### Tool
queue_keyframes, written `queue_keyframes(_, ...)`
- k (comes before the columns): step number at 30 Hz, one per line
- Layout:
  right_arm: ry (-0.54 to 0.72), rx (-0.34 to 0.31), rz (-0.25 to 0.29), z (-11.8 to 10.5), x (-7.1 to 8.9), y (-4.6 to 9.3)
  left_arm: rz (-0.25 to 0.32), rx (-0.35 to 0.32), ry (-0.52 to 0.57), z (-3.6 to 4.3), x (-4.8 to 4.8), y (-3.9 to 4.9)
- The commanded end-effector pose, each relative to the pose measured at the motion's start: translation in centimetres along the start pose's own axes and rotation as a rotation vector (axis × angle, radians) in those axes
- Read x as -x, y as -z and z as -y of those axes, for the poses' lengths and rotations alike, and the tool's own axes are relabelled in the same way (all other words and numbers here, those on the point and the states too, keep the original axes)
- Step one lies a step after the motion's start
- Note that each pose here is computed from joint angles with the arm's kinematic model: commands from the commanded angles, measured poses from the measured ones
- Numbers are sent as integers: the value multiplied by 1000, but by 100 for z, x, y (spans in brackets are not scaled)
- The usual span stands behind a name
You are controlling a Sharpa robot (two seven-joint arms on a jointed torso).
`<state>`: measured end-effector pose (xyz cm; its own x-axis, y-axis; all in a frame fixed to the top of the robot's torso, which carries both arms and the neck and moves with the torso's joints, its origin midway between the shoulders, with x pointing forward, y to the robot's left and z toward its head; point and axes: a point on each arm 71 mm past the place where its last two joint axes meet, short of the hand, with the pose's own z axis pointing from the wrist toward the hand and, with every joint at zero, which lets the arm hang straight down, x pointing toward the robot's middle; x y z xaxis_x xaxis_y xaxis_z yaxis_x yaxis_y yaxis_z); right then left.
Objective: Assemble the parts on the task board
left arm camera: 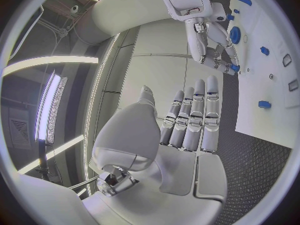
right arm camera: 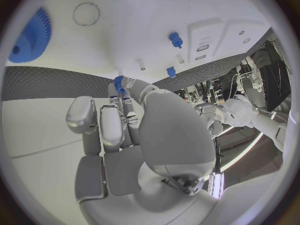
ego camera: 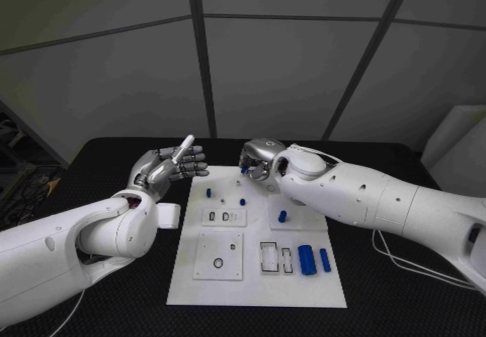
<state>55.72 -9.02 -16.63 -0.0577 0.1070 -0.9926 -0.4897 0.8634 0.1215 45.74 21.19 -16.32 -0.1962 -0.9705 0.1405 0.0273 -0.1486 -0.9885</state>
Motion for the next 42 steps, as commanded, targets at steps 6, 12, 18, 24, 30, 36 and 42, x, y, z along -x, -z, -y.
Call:
queue_keyframes(6,4,6,-16,-36,-10,-34,-20,-12,1,23,-27,-9)
queue_keyframes(12,9,-4,-34,-21,-29,-48,-23,-12,2,28,-32,-13)
queue_keyframes(18,14,-15,-43,-10,-40,-58,-24,-12,2,32,-29,-20)
queue_keyframes(24,17,-22,-46,-5,-46,-68,-24,-12,2,37,-24,-25)
queue_keyframes(30,17,-28,-38,-1,-46,-82,-27,-11,3,41,-26,-29)
queue_keyframes(36,17,-30,-28,-3,-45,-97,-31,-9,5,43,-29,-33)
queue_keyframes(42,18,-24,-37,-16,-54,-105,-31,-8,5,44,-30,-37)
